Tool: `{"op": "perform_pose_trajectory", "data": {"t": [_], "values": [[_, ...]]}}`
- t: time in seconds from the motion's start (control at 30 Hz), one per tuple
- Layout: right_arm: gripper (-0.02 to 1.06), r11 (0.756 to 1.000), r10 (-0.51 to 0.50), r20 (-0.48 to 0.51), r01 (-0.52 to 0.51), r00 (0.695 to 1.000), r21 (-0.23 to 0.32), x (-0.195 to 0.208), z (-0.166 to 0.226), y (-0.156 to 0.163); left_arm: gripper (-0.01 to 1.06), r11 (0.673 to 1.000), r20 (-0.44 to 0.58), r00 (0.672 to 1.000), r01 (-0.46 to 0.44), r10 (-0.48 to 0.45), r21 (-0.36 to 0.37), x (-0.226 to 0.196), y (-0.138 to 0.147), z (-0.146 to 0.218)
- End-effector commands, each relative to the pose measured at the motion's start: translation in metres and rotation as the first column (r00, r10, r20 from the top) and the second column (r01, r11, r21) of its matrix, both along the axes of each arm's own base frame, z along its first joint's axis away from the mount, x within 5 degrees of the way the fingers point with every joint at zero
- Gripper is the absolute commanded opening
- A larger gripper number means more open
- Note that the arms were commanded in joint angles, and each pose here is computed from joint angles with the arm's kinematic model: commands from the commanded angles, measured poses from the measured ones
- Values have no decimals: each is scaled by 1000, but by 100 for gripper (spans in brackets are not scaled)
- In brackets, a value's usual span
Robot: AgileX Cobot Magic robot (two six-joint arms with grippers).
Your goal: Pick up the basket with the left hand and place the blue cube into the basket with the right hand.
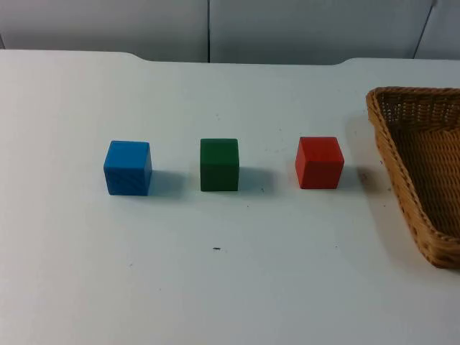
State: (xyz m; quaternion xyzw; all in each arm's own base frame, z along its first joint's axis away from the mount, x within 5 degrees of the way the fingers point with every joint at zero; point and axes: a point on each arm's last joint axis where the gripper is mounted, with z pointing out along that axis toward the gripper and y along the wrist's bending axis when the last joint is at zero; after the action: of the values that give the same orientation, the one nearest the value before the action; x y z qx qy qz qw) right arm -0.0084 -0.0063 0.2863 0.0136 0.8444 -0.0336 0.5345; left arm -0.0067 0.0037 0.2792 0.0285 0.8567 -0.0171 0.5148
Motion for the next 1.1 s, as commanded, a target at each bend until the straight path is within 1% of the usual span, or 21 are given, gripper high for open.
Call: {"op": "perform_pose_trajectory", "data": {"t": [0.0,0.1,0.17,0.2,0.3,0.33,0.4,0.47,0.5,0.57,0.63,0.67,0.7,0.77,0.83,0.87,0.93,1.0,1.03,1.07], "values": [[104,1000,1,31,-1,1000,0,-1,4,1,102,1000,27,1000,15,-14,-15,-1,-1,3],[104,1000,17,-10,-17,1000,24,6,5,3,102,997,89,995,48,-42,-65,-1,-5,16],[104,999,29,-37,-27,999,43,13,5,5,102,993,93,994,69,-60,-98,5,-9,24],[104,999,29,-37,-27,999,43,13,5,5,102,993,93,994,69,-60,-98,5,-9,24],[104,997,41,-82,-36,996,63,23,5,6,102,987,53,995,88,-82,-135,18,-14,32],[104,997,41,-95,-35,995,63,26,6,6,102,984,31,995,99,-95,-146,26,-16,33],[104,997,41,-101,-34,994,64,28,6,6,102,981,20,994,110,-109,-157,32,-19,34],[103,997,42,-99,-36,994,62,30,6,6,102,972,-12,989,141,-146,-189,46,-24,35],[103,997,42,-99,-36,994,62,30,6,6,102,972,-12,989,141,-146,-189,46,-24,35],[102,998,44,-92,-39,995,56,30,9,6,102,957,-36,980,186,-198,-221,60,-31,36],[102,998,49,-75,-46,996,34,29,15,6,102,944,-71,966,224,-248,-241,76,-38,35],[102,998,49,-62,-47,997,33,28,18,6,102,936,-85,958,246,-275,-250,83,-41,34],[102,998,49,-62,-47,997,33,28,18,6,102,936,-85,958,246,-275,-250,83,-41,34],[102,999,45,-36,-44,998,22,26,25,5,102,911,-131,931,292,-340,-290,103,-49,29],[102,999,37,-19,-37,999,7,24,31,4,102,882,-139,908,334,-396,-333,118,-57,25],[102,999,37,-19,-37,999,7,24,31,4,102,882,-139,908,334,-396,-333,118,-57,25],[102,1000,28,-8,-28,1000,-8,22,34,2,102,851,-152,882,366,-447,-377,135,-64,20],[102,1000,23,1,-23,1000,-16,21,37,2,102,811,-148,855,398,-498,-429,149,-71,15],[102,1000,23,1,-23,1000,-16,21,37,2,102,811,-148,855,398,-498,-429,149,-71,15],[102,1000,22,5,-22,1000,-18,21,38,2,102,795,-154,843,402,-515,-455,158,-74,10]]}}
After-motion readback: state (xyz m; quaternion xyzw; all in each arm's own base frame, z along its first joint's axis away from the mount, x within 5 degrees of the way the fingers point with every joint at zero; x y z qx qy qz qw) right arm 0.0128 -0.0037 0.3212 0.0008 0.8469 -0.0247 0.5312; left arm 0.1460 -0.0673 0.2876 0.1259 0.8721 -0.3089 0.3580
